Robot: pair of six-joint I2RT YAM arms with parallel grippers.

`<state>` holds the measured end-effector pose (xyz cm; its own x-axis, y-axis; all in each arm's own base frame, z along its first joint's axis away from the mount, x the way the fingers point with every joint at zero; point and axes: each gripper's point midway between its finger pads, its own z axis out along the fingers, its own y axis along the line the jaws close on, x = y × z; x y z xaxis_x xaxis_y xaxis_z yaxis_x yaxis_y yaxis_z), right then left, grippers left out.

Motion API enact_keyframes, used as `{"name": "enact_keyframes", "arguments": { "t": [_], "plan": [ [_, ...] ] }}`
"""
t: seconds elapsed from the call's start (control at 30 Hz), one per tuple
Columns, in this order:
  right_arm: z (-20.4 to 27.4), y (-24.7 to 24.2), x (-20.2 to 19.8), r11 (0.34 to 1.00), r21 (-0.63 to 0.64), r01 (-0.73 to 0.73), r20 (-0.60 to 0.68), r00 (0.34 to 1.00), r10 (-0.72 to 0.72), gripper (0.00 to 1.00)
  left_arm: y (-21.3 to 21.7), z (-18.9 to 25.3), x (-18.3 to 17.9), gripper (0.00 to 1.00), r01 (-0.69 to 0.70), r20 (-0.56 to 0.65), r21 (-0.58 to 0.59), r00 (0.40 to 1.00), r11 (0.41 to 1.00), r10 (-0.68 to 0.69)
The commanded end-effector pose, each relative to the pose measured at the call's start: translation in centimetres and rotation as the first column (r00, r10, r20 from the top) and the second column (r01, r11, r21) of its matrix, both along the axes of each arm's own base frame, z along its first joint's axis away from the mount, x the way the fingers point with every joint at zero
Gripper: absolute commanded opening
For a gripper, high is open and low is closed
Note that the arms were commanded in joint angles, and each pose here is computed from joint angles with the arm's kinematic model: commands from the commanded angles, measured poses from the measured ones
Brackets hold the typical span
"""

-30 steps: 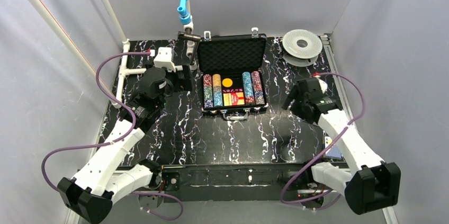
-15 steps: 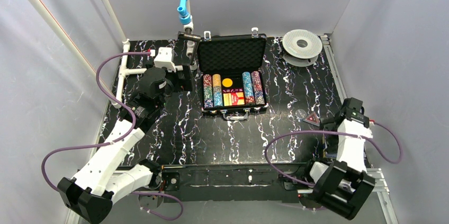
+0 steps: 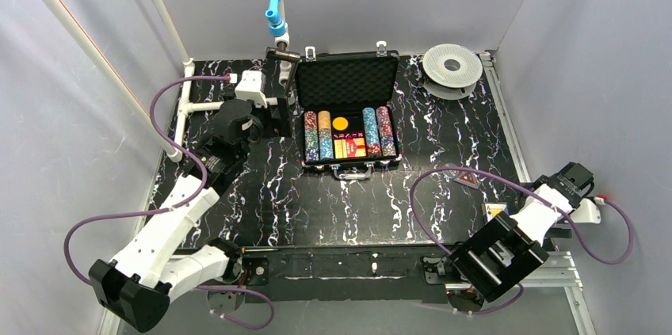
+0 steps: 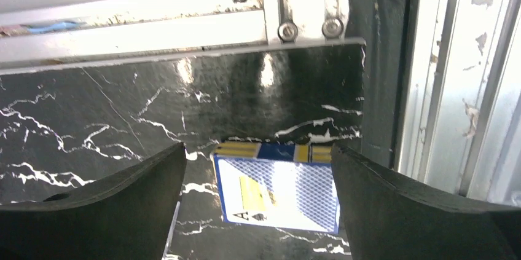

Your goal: Pack up texas hold em set

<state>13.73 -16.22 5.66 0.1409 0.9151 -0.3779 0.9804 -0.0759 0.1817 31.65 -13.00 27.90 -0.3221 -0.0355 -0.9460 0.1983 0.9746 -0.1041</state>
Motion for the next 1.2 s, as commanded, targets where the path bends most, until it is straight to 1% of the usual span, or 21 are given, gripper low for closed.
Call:
{"name": "enact_keyframes", "arguments": {
  "t": [0.0,0.03,0.1,0.27,0.4,0.53,0.67,0.77,0.83,1.03,1.17],
  "plan": [
    [0.5,-2.8,1.0,0.996,-0.086,-0.017,-0.003,1.000,0.017,0.94,-0.2,1.1,-0.1,0.98,0.010,0.015,-0.027,1.000,1.000,-0.010],
    [0.3,-2.7,1.2,0.997,-0.076,-0.029,0.000,1.000,0.029,0.94,-0.2,1.1,-0.1,1.00,0.008,0.013,-0.026,1.000,1.000,-0.008],
    [-0.1,-2.7,1.7,0.997,-0.063,-0.045,0.014,0.999,0.046,0.94,-0.1,1.1,-0.1,0.99,0.006,0.011,-0.024,1.000,1.000,-0.006],
    [-0.9,-2.1,3.2,0.995,-0.013,-0.100,0.063,0.993,0.100,0.91,-0.2,1.1,-0.1,1.00,0.012,0.013,-0.027,1.000,1.000,-0.012],
    [-2.2,-0.1,3.2,0.991,0.072,-0.113,0.077,0.991,0.107,0.91,-0.1,1.2,-0.1,1.00,0.008,0.014,-0.025,1.000,1.000,-0.007],
    [-2.3,2.2,3.0,0.984,0.134,-0.118,0.103,0.989,0.105,0.91,0.0,1.5,-0.2,1.00,0.002,0.026,-0.026,1.000,1.000,-0.002],
    [-2.1,5.0,3.0,0.978,0.155,-0.142,0.100,0.987,0.128,0.91,0.0,1.5,-0.2,0.99,0.004,0.025,-0.026,1.000,1.000,-0.003],
    [-1.9,7.0,3.3,0.970,0.160,-0.184,0.099,0.981,0.169,0.91,0.2,1.7,-0.3,0.99,-0.001,0.029,-0.024,1.000,1.000,0.002],
    [-2.2,8.8,3.8,0.956,0.186,-0.227,0.111,0.972,0.209,0.91,0.3,1.8,-0.4,0.99,-0.002,0.035,-0.024,0.999,1.000,0.003],
    [-3.2,11.5,5.0,0.922,0.218,-0.321,0.073,0.947,0.313,0.91,0.6,2.1,-0.5,0.99,-0.014,0.048,-0.020,0.999,1.000,0.015],
    [-2.8,12.1,5.4,0.902,0.190,-0.387,0.016,0.920,0.391,0.91,0.8,2.1,-0.5,1.00,-0.018,0.050,-0.014,0.999,1.000,0.019]
  ]
}}
